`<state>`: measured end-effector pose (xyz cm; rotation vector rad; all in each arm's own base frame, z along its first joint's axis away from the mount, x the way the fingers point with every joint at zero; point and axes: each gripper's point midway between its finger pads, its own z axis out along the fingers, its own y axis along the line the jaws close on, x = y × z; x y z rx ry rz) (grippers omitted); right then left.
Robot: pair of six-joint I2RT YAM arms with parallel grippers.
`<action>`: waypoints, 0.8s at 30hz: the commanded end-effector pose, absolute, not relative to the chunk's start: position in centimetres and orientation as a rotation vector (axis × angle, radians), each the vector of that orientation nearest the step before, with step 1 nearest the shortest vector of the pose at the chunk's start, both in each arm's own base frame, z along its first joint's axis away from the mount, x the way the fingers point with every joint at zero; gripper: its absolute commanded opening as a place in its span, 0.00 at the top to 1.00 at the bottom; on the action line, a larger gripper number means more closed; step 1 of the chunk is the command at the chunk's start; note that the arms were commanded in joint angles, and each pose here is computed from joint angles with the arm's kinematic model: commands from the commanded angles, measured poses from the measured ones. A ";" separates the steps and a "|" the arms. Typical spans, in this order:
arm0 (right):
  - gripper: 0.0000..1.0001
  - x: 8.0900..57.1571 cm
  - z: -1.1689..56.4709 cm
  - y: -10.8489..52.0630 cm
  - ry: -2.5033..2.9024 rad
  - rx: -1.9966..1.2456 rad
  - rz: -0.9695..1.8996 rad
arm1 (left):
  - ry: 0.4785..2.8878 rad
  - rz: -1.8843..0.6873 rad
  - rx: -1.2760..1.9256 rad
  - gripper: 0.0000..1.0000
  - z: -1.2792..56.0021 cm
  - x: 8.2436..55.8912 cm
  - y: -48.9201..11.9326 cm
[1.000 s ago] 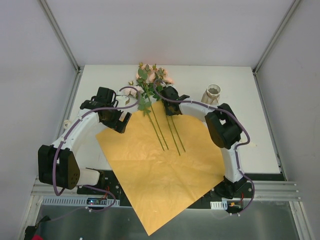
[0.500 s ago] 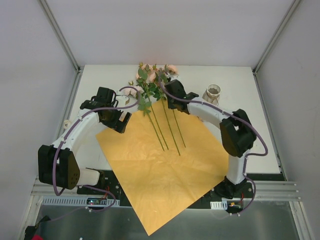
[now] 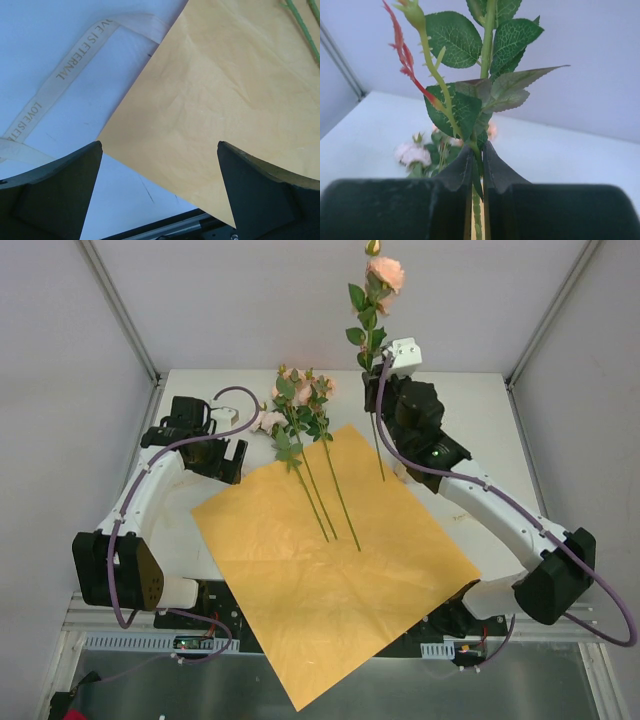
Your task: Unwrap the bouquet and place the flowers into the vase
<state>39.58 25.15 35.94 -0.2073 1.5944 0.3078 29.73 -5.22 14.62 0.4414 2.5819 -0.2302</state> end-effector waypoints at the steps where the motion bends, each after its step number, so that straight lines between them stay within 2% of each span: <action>1: 0.99 39.1 48.4 21.3 1.182 -0.156 0.255 | 2.541 -0.305 0.421 0.01 16.6 29.5 -6.0; 10: 0.99 36.7 56.5 13.7 0.943 -0.031 0.169 | 2.501 -0.321 0.450 0.01 17.3 28.7 -6.2; 17: 0.99 36.3 57.2 8.5 0.857 0.139 0.097 | 2.463 -0.362 0.508 0.01 18.1 28.2 -6.8; 24: 0.99 37.7 54.9 7.2 0.860 0.176 0.064 | 2.464 -0.364 0.526 0.01 18.0 27.8 -6.8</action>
